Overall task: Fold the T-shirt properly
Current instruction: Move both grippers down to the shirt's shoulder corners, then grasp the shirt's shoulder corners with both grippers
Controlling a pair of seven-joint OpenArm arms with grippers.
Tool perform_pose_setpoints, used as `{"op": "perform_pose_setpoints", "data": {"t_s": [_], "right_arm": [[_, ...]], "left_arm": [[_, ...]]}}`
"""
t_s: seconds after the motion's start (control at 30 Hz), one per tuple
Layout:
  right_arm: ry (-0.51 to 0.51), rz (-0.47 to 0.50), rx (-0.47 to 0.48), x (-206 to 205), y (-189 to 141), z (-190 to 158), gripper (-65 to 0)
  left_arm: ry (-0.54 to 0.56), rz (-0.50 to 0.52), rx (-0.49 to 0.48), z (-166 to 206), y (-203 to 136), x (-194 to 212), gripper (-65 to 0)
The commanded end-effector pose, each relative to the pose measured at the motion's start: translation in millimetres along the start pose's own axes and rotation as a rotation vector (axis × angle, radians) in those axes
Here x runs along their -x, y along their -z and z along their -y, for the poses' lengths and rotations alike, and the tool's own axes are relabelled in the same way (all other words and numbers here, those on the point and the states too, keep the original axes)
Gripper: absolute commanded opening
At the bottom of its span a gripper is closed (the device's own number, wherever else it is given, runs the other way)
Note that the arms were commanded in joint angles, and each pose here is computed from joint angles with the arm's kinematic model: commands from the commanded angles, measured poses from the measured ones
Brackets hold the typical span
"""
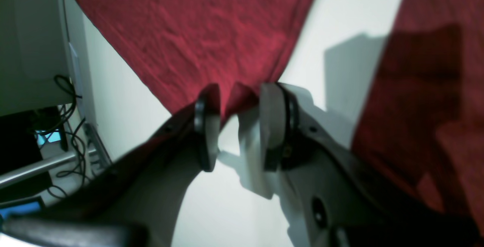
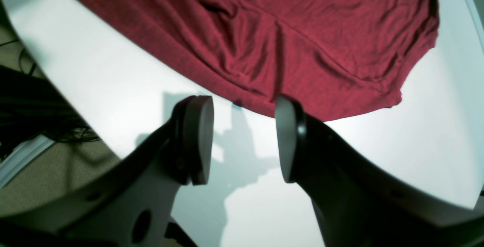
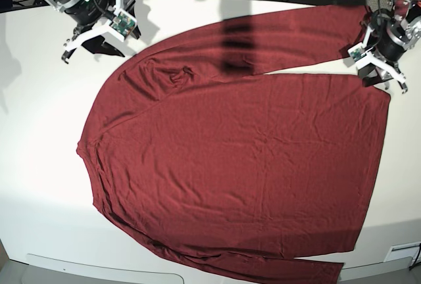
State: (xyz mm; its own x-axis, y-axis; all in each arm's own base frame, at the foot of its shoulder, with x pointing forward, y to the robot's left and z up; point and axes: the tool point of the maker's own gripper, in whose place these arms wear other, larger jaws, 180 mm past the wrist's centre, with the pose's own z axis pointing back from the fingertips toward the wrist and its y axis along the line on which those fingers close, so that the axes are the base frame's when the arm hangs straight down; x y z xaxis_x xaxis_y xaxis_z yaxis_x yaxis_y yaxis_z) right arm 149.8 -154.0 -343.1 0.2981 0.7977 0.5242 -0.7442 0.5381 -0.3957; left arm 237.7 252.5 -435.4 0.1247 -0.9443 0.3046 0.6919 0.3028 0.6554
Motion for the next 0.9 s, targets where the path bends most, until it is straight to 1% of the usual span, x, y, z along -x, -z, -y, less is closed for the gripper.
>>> {"op": "perform_pose_setpoints", "data": {"t_s": [0.0, 0.07, 0.17, 0.33, 0.43, 0.67, 0.77, 0.87], "right_arm": [[-0.003, 0.030, 0.011, -7, -3, 3, -38.1], [-0.003, 0.028, 0.009, -7, -3, 3, -38.1], [-0.003, 0.026, 0.010, -6, -3, 3, -38.1], [-0.002, 0.029, 0.010, -7, -3, 3, -38.1], [-0.002, 0.031, 0.010, -7, -3, 3, -38.1], [-0.003, 0.032, 0.009, -7, -3, 3, -38.1], [-0.002, 0.031, 0.009, -7, -3, 3, -38.1], [-0.002, 0.031, 0.009, -7, -3, 3, -38.1]], "left_arm": [[0.020, -0.005, -0.016, -12, 0, 3, -46.9], [0.020, -0.005, -0.030, -19, 2, 2, -46.9], [0.012, -0.029, -0.023, -18, 6, 13, -46.9], [-0.003, -0.095, 0.038, 5, 9, 45, -46.9], [-0.005, -0.084, 0.064, 15, 9, 50, -46.9], [-0.026, -0.056, 0.058, 13, 15, 39, -46.9], [-0.041, -0.043, 0.110, 19, 18, 34, -46.9], [-0.057, -0.030, 0.193, 27, 19, 29, -46.9]]}}
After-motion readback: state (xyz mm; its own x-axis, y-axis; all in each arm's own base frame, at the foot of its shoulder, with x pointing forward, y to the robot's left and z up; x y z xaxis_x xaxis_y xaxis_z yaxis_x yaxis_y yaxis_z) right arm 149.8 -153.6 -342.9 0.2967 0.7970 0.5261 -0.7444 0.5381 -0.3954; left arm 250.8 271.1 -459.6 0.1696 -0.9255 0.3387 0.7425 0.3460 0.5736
